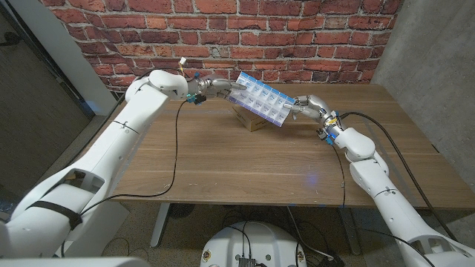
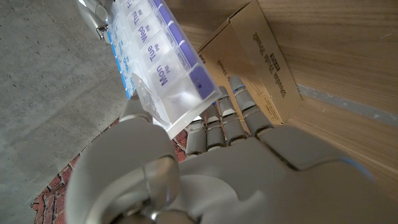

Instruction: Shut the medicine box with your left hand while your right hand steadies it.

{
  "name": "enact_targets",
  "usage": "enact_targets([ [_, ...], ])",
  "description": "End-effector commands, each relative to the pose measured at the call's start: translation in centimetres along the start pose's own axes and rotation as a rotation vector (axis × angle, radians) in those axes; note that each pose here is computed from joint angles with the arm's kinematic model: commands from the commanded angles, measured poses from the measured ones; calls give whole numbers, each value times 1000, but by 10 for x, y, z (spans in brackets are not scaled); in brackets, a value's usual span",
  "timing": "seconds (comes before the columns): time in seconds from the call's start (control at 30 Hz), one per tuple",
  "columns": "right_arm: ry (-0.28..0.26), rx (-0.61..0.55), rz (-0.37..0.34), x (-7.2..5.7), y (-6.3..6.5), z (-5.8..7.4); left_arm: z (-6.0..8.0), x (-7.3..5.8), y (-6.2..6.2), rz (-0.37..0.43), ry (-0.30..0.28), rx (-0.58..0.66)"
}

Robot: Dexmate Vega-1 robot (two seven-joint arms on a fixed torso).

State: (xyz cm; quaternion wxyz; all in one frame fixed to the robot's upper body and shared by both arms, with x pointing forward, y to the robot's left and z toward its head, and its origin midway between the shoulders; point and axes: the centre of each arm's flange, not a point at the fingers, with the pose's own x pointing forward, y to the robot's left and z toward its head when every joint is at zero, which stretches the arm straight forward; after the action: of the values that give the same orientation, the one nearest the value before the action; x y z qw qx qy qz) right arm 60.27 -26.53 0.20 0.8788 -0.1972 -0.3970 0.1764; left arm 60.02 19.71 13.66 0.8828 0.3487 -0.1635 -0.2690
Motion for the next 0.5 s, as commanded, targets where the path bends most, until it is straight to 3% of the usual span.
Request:
enact_targets([
  [0.03,11,24,-79,-6,-12,-3,3,-1,-2,-64,-38,11],
  [0.5,14,32,-122,-15,-15,-6,7,0,-6,-58,-61,28],
])
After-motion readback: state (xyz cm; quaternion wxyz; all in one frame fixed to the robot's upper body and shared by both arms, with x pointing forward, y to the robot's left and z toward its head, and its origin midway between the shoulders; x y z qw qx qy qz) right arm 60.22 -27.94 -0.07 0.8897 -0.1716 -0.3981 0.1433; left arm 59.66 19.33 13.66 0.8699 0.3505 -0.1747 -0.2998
